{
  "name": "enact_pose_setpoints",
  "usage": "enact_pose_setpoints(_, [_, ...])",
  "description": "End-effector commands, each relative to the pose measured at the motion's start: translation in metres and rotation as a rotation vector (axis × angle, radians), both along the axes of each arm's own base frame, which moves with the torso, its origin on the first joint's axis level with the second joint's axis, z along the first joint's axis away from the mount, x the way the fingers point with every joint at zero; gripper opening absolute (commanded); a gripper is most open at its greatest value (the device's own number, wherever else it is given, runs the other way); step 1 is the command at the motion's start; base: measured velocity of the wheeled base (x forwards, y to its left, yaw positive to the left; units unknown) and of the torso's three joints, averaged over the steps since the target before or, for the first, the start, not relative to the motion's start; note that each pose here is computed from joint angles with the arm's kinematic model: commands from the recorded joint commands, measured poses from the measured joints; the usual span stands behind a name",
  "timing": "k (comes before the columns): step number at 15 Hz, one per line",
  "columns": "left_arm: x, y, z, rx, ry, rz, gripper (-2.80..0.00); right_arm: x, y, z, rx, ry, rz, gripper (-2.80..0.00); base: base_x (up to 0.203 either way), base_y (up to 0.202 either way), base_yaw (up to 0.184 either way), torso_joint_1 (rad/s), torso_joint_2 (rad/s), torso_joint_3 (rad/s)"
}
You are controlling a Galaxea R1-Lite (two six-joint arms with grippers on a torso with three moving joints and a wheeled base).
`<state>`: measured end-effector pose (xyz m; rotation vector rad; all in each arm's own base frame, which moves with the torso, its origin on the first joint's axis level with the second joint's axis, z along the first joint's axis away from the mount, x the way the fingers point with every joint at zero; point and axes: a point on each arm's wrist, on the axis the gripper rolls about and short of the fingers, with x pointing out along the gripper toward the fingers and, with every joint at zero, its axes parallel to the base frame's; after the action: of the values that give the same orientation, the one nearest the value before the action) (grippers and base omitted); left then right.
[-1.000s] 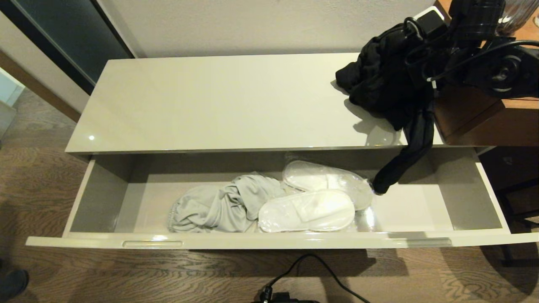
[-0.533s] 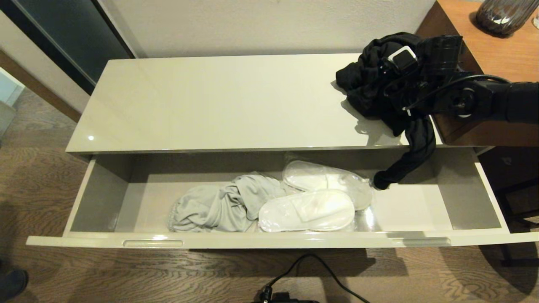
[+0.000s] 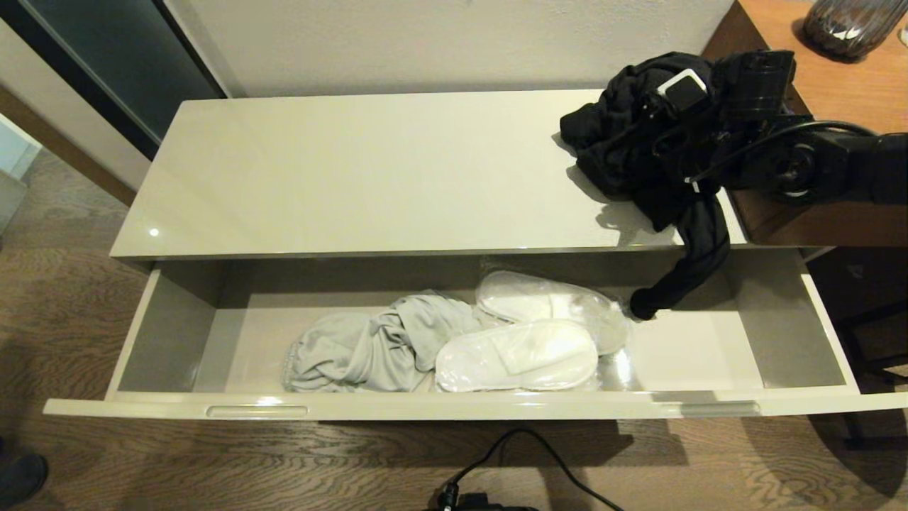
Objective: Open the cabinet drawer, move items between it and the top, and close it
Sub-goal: Place the T-shirt on the table
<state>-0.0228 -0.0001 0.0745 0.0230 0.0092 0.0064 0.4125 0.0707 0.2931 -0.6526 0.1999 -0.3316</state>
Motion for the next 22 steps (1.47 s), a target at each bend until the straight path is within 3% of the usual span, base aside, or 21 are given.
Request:
enact_pose_setpoints(1, [0.0, 0.0, 0.0, 0.0, 0.002, 0.001, -2.8, -0.038, 0.003, 0.034, 0.005, -0.042, 0.026, 0.0, 0.0, 0.0, 0.0, 0.0, 0.0, 0.0])
enact_pose_setpoints(9, [0.0, 0.0, 0.0, 0.0, 0.002, 0.001, -2.8, -0.085, 0.01, 0.044, -0.004, 0.004, 0.066, 0.0, 0.0, 0.0, 0.0, 0.0, 0.0, 0.0])
enact_pose_setpoints(11, [0.0, 0.0, 0.0, 0.0, 0.002, 0.001, -2.8, -0.107, 0.008, 0.041, -0.004, 0.05, 0.074, 0.0, 0.0, 0.0, 0.0, 0.0, 0.0, 0.0])
enact_pose_setpoints(17, [0.0, 0.0, 0.0, 0.0, 0.002, 0.0, -2.8, -0.137, 0.016, -0.01, 0.059, 0.189, 0.001, 0.0, 0.0, 0.0, 0.0, 0.0, 0.0, 0.0])
enact_pose_setpoints(22, [0.0, 0.0, 0.0, 0.0, 0.002, 0.001, -2.8, -0.122, 0.04, -0.072, 0.167, 0.228, -0.188, 0.0, 0.0, 0.0, 0.0, 0.0, 0.0, 0.0])
